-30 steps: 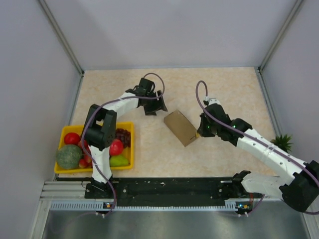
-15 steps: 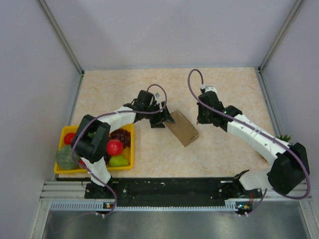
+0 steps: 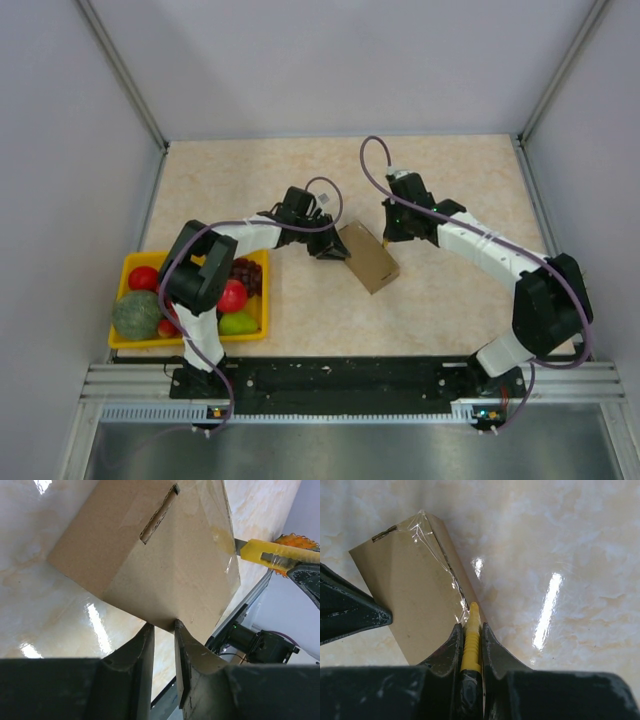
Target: Unpack the express box
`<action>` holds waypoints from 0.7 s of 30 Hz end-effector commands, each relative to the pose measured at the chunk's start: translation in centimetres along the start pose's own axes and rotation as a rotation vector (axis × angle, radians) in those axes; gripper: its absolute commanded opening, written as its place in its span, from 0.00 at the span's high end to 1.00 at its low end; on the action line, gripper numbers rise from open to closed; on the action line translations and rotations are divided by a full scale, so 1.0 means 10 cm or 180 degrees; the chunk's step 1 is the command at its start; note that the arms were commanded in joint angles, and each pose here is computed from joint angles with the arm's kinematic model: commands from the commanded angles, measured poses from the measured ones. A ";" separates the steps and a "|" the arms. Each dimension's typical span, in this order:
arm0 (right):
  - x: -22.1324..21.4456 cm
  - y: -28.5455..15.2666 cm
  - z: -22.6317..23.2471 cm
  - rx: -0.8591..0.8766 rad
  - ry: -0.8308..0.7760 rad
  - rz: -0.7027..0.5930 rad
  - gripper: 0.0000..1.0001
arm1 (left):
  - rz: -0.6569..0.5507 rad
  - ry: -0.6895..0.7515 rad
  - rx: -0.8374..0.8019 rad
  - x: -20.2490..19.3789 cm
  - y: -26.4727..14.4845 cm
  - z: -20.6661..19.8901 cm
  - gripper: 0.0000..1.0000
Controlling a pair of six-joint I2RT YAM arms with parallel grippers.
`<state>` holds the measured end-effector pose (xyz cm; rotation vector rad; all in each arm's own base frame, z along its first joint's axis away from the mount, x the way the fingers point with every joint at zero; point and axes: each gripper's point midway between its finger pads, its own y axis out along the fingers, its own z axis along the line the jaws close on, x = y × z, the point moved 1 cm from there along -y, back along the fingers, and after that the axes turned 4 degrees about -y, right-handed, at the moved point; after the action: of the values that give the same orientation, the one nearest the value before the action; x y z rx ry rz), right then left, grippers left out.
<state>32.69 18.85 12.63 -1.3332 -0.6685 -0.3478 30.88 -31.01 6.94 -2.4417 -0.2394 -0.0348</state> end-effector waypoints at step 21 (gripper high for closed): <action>0.54 -0.72 0.67 0.1318 0.0117 -0.0440 1.00 | 0.0059 -0.0272 -0.0292 -0.17 -0.16 0.71 0.85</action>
<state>31.10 21.78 16.34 -1.0994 -0.6926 -0.2786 29.40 -27.43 5.82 -2.6536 -0.2016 0.0029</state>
